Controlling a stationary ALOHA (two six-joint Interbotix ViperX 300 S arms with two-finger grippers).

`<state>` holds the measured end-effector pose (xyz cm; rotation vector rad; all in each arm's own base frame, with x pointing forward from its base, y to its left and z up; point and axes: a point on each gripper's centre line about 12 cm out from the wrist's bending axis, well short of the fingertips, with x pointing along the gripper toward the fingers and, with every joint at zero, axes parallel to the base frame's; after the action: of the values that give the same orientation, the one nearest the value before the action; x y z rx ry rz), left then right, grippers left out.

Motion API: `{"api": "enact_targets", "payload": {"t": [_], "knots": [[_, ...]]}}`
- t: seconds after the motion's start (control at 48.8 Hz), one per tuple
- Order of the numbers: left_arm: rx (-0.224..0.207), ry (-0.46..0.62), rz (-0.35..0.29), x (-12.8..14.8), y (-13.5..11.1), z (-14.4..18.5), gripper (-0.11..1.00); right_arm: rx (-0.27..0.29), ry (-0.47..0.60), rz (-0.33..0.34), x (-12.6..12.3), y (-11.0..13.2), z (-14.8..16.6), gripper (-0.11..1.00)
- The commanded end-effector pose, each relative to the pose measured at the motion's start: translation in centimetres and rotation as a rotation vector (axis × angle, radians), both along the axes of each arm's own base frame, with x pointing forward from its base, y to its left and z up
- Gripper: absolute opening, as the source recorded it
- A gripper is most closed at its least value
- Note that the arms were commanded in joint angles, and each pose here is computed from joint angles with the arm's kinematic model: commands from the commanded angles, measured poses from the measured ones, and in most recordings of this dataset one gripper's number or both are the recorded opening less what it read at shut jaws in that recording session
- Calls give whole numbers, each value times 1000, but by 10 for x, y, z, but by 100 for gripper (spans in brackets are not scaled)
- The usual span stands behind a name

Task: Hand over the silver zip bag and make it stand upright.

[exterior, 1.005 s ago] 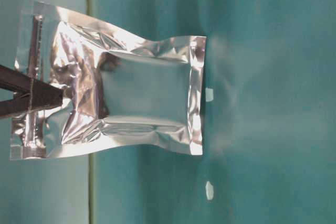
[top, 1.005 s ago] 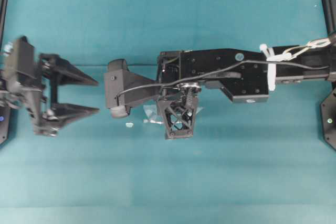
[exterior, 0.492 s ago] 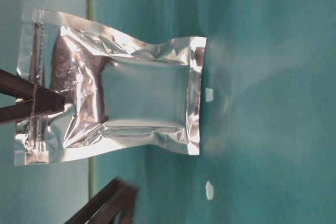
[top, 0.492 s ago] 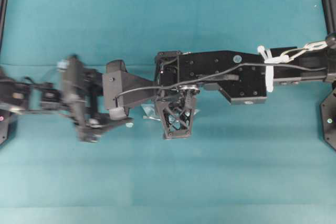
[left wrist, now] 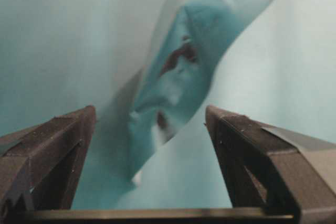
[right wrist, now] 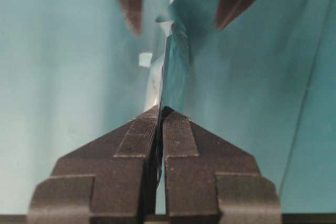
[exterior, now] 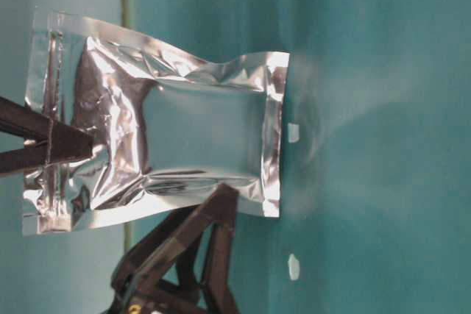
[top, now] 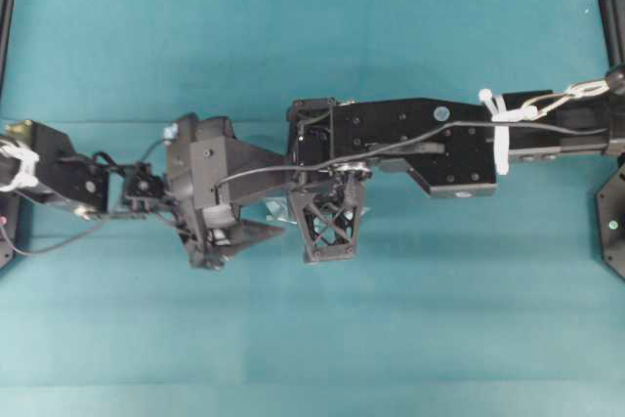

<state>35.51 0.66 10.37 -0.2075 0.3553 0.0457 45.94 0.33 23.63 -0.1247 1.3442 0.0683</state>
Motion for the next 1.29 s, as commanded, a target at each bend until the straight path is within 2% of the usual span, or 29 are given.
{"api": "enact_targets", "payload": {"t": [0.0, 0.451, 0.697, 0.82, 0.882, 0.943, 1.107, 1.272], "knots": [[0, -23, -13, 9, -4, 2, 92, -6, -23, 17, 0, 2, 7, 1], [0, -37, -1, 44, 1, -8, 92, -4, -18, 10, 1, 1, 5, 1], [-2, -17, 0, 44, 1, -11, 91, -3, -20, 5, 1, 1, 5, 1], [-17, 17, 8, 42, 2, -15, 90, -2, -18, 2, 1, 1, 5, 1], [-19, 23, 8, 42, 2, -15, 86, -2, -20, 1, 1, 1, 5, 1], [-19, 23, 8, 42, 2, -15, 76, -2, -19, 1, 1, 1, 5, 1], [-5, 14, -4, 43, -1, -14, 37, -2, -20, 1, 1, 1, 5, 1], [-5, 17, -7, 42, -2, -14, 35, -2, -20, -1, 1, 1, 5, 1]]}}
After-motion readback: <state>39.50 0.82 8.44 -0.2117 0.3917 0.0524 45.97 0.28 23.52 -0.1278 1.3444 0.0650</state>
